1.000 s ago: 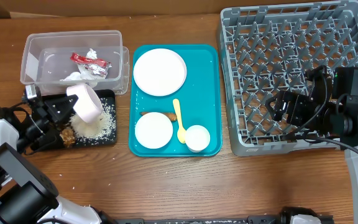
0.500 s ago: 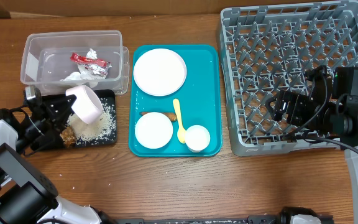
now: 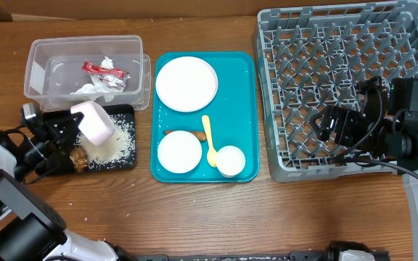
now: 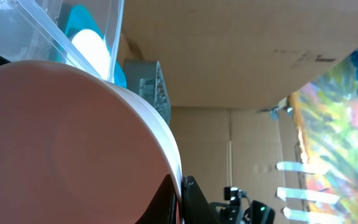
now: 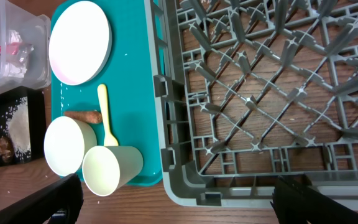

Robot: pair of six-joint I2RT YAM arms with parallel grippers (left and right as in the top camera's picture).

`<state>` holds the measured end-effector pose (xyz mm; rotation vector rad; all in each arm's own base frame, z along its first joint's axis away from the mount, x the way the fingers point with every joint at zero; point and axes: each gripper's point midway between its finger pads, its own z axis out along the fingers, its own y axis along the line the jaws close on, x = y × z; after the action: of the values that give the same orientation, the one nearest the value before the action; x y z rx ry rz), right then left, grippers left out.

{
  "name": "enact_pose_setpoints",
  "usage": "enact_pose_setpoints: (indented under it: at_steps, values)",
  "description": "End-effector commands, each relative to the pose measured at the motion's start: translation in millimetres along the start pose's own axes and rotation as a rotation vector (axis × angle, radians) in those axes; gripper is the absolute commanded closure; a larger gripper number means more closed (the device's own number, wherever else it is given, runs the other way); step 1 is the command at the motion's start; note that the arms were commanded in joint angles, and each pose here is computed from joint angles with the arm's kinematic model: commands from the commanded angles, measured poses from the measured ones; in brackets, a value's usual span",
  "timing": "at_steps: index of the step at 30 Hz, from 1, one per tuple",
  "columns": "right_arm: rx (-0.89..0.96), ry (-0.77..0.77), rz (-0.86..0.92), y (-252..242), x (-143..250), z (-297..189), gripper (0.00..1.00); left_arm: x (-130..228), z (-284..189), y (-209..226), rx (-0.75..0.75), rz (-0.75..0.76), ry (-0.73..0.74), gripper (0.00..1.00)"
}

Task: Sort waste into correct bins and load items into the dishwasher
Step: 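Tip the rice bowl with the left gripper to pour rice onto the black tray, then place the emptied rice bowl back on the teal tray with the left gripper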

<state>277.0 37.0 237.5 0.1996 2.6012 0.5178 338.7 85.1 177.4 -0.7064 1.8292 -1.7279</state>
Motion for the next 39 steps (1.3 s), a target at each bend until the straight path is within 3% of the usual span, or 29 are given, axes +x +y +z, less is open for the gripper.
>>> enact_pose_setpoints:
  at_steps: [1,6,10,15,18,27,39]
  values:
    - [0.005,-0.017,-0.015,0,-4,-1,0.00,17,21,-36,-0.100,0.243,0.075,0.96]
    - [0.004,-0.026,-0.018,1,-7,-1,0.00,42,58,-84,-0.305,0.511,0.169,0.96]
    - [0.002,-0.036,-0.023,1,-9,-2,0.00,78,116,-119,-0.466,0.876,0.251,0.96]
    - [0.002,-0.039,-0.024,1,-10,-2,0.00,124,183,-93,-0.673,1.185,0.362,0.96]
    - [0.002,-0.039,-0.024,1,-10,-2,0.00,171,225,-61,-0.699,1.364,0.534,0.96]
    - [0.002,-0.040,-0.024,1,-10,-2,0.00,238,276,47,-0.846,1.521,0.819,0.96]
    - [0.001,-0.043,-0.025,1,-11,-2,0.00,244,283,106,-0.905,1.482,0.924,0.95]
